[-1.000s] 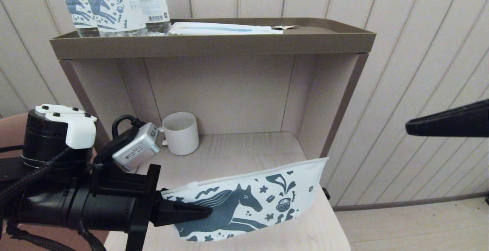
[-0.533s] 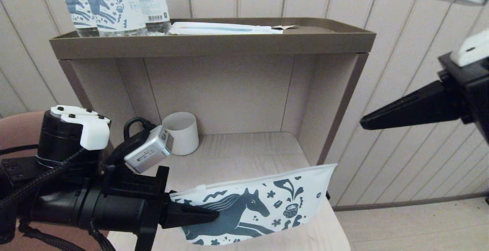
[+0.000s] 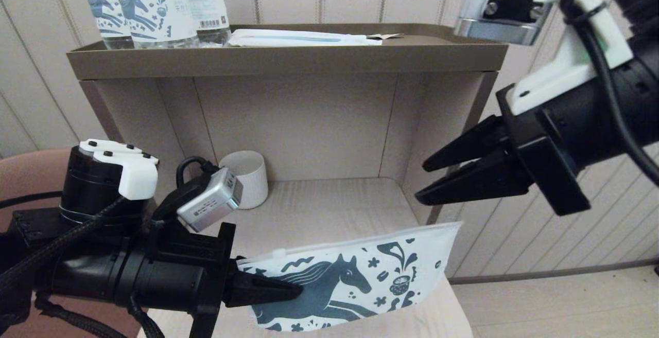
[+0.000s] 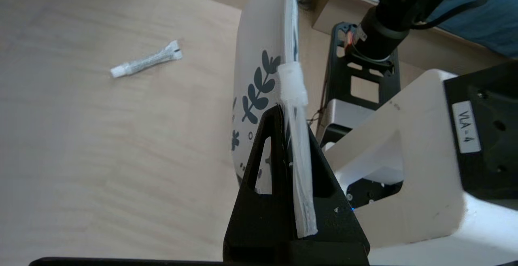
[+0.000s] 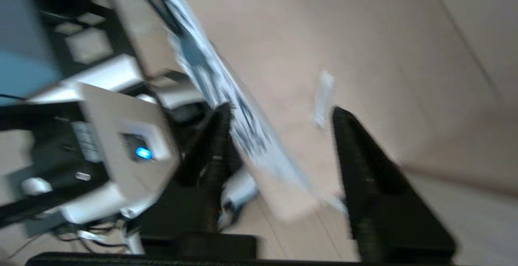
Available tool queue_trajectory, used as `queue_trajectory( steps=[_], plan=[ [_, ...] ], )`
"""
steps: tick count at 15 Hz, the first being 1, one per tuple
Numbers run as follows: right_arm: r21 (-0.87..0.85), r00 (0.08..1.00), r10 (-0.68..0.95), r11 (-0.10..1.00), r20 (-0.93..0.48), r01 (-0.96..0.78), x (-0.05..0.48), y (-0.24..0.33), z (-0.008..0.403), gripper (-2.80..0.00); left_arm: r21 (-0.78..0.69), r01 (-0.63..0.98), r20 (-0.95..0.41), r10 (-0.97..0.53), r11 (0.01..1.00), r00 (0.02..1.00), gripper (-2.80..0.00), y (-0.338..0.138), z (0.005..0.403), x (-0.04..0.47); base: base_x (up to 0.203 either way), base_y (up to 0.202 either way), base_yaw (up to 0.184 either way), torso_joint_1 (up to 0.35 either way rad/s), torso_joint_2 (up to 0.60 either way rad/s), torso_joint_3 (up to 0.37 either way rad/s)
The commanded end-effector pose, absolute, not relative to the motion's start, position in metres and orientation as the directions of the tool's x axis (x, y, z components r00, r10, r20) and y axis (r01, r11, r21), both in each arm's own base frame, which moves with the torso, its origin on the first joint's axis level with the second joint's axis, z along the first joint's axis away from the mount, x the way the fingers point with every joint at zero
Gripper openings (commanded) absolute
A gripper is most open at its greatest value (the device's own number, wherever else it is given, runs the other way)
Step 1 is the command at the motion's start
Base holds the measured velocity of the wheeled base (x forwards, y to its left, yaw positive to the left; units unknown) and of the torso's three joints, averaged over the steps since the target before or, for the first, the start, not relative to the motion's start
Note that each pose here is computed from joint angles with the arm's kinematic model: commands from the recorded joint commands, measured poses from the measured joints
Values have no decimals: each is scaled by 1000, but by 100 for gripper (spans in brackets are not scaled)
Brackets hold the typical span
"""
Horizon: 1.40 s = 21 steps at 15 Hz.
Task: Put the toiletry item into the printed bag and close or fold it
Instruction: Open the storage bag
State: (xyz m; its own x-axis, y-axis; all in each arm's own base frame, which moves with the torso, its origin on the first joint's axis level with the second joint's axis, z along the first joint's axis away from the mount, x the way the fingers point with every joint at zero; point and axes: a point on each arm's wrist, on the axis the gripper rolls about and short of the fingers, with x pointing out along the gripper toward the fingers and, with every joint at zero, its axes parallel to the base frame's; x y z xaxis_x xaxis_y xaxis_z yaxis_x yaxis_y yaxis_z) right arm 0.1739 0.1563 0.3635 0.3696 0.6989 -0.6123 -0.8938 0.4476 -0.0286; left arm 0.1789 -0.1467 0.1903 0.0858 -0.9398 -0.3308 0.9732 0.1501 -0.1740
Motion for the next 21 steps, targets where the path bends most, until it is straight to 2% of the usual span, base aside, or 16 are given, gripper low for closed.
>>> queue_trajectory(
  steps=[1, 4, 10, 18, 21],
  plan=[
    [9, 313, 729, 400, -609, -916, 177, 162, 360, 0, -173, 975, -326, -943, 137, 74, -280, -149, 192, 179, 0, 0, 0, 0, 0, 0],
    [106, 156, 803, 262, -576, -959, 180, 169, 355, 0, -169, 980, -321, -946, 103, 45, -280, -157, 195, 176, 0, 0, 0, 0, 0, 0],
    [128, 70, 803, 179, -592, -976, 197, 197, 334, 0, -163, 984, -316, -949, 73, 18, -280, -162, 197, 172, 0, 0, 0, 0, 0, 0],
    [142, -71, 817, 14, -572, -990, 189, 232, 317, 0, -210, 976, -340, -940, 49, -26, -280, -176, 183, 185, 0, 0, 0, 0, 0, 0],
    [169, -104, 816, -7, -569, -986, 191, 235, 311, 0, -203, 978, -338, -941, 50, -22, -280, -175, 184, 184, 0, 0, 0, 0, 0, 0]
  ],
)
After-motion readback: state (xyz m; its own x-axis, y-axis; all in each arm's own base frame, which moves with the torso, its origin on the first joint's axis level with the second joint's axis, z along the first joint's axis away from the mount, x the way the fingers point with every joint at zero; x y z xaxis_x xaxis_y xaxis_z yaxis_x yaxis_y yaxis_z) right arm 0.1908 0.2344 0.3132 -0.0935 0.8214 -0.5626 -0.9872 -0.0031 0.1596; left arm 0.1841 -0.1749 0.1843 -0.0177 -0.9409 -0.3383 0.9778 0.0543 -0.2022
